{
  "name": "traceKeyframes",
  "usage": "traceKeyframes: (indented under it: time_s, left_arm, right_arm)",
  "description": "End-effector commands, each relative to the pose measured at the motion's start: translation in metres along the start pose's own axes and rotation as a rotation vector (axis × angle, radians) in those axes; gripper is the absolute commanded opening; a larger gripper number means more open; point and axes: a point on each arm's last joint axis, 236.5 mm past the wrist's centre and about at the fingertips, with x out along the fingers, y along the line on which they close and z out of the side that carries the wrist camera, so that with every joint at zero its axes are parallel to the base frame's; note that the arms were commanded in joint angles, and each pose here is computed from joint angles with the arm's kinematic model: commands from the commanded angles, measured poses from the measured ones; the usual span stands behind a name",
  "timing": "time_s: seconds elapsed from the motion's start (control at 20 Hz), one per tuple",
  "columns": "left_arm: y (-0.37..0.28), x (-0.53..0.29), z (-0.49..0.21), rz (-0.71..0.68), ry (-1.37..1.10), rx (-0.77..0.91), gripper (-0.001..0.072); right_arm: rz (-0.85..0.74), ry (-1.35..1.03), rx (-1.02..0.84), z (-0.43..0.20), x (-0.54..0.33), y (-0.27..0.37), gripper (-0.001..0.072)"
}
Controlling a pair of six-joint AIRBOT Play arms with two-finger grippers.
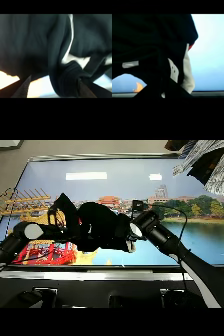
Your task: Fold the clothes and pants, and hang the long-sleeved shirts on hangers.
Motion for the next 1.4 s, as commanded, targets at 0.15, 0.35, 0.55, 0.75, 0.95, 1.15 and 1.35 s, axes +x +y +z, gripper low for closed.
traceKeyframes:
  time_s: [0.15, 0.35, 0.55, 0.75, 0.95, 1.15, 1.35]
  left_arm:
    - [0.156, -0.129, 0.108, 0.237, -0.361, -0.072, 0.0681]
    - [0.263, -0.194, 0.115, 0.447, -0.476, -0.071, 0.0673]
    - [0.36, -0.253, 0.12, 0.5, -0.734, -0.5, 0.0673]
    - [0.444, -0.268, 0.131, 0.574, -0.607, -0.428, 0.0673]
    - [0.499, -0.224, 0.141, 0.558, -0.425, -0.28, 0.0673]
    - [0.527, -0.179, 0.144, 0.523, -0.351, -0.26, 0.0674]
    - [0.523, -0.131, 0.135, 0.479, -0.187, -0.049, 0.0673]
  right_arm:
    - [0.088, 0.017, -0.044, -0.006, -0.013, 0.014, 0.003]
    - [0.072, 0.036, -0.074, -0.011, -0.015, 0.009, 0.003]
    - [0.048, 0.059, -0.091, -0.016, -0.015, 0.003, 0.003]
    - [0.036, 0.073, -0.091, -0.019, -0.015, 0.0, 0.003]
    - [-0.007, 0.117, -0.094, -0.029, -0.016, -0.011, 0.0031]
    - [-0.037, 0.142, -0.092, -0.034, -0.016, -0.018, 0.0031]
    - [-0.041, 0.14, -0.04, -0.034, -0.016, -0.018, 0.0031]
